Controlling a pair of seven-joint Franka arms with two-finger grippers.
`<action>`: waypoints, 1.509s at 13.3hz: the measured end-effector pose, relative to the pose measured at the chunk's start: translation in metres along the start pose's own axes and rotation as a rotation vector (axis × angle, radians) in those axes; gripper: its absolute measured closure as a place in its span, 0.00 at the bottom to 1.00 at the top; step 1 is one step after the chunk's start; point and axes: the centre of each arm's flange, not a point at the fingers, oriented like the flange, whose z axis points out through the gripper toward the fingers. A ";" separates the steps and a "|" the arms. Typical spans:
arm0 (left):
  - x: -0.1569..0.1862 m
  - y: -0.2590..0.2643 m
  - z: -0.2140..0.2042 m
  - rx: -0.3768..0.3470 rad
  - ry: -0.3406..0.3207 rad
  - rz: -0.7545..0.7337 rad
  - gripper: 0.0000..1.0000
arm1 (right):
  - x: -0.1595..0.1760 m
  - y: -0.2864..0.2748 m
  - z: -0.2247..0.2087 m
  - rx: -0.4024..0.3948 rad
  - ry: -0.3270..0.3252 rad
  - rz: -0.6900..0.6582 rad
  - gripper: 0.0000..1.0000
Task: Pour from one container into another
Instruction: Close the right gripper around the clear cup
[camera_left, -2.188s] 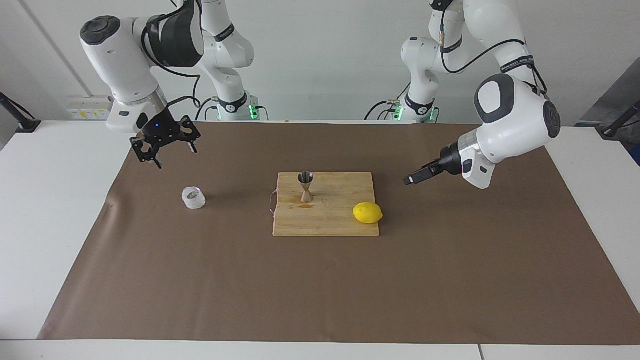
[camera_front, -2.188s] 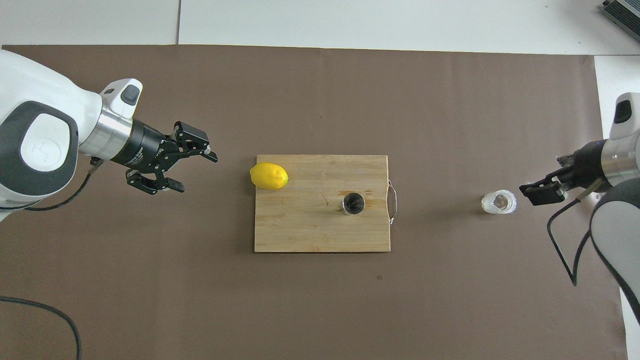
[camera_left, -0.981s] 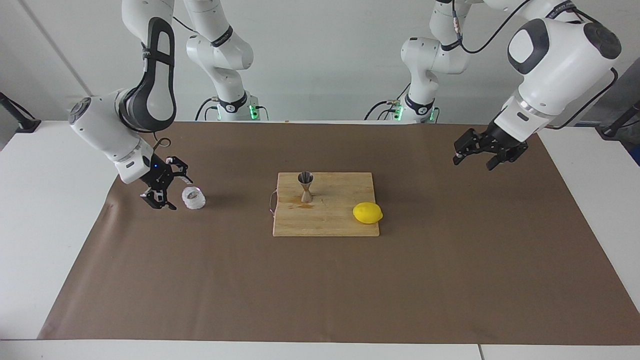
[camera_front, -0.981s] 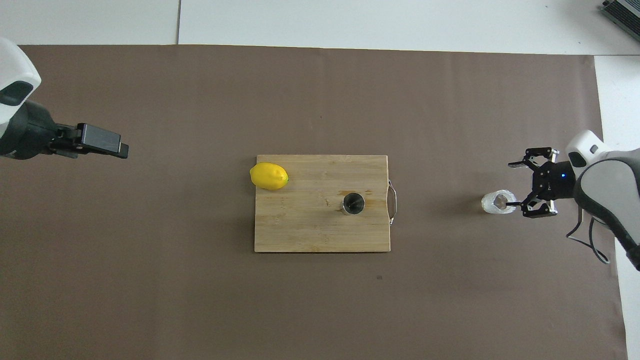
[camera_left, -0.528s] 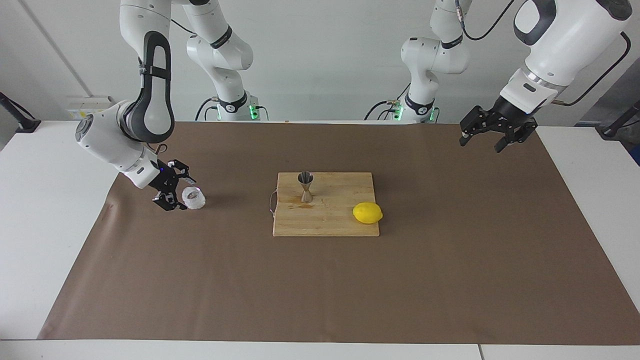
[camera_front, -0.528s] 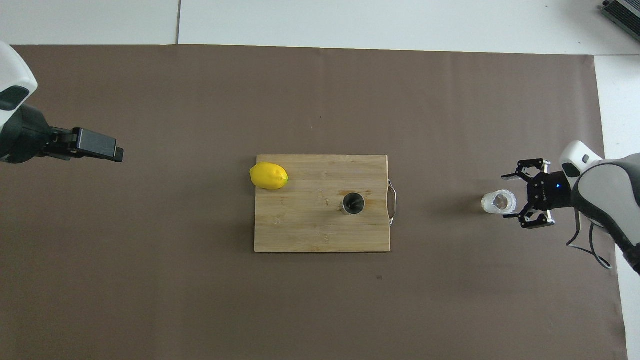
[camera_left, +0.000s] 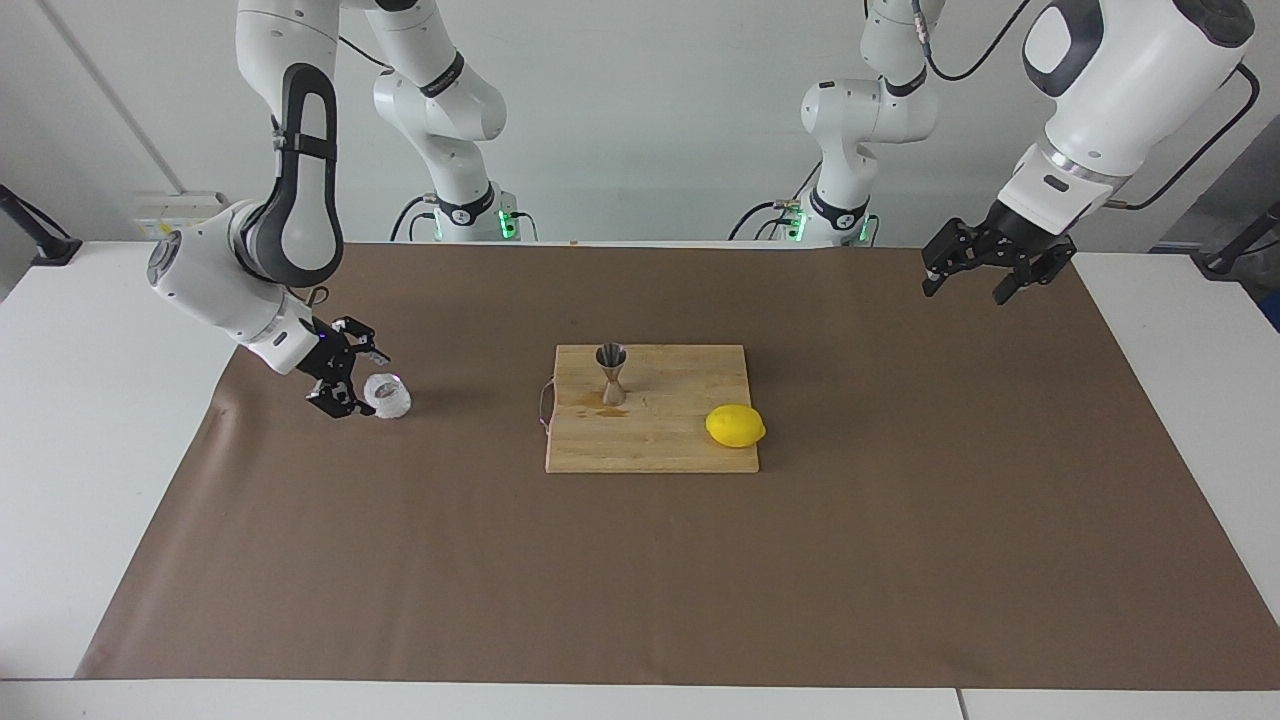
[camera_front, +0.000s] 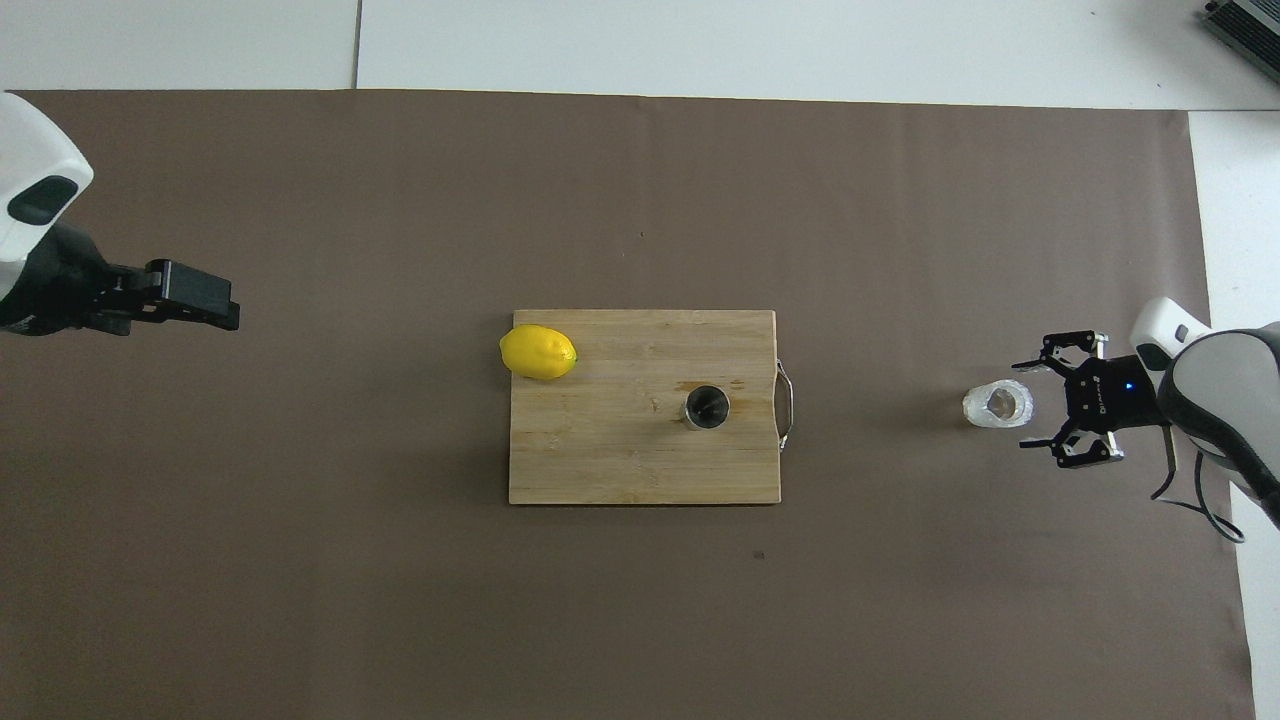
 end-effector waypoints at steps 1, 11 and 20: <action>0.000 -0.003 0.002 0.008 -0.003 -0.012 0.00 | -0.006 -0.001 0.004 0.007 0.004 0.002 0.00; -0.010 -0.046 0.004 0.053 0.002 -0.079 0.00 | -0.014 -0.002 0.033 0.034 0.082 0.028 0.00; -0.023 -0.042 0.002 0.056 -0.064 -0.073 0.00 | -0.009 0.000 0.035 0.019 0.121 0.046 0.37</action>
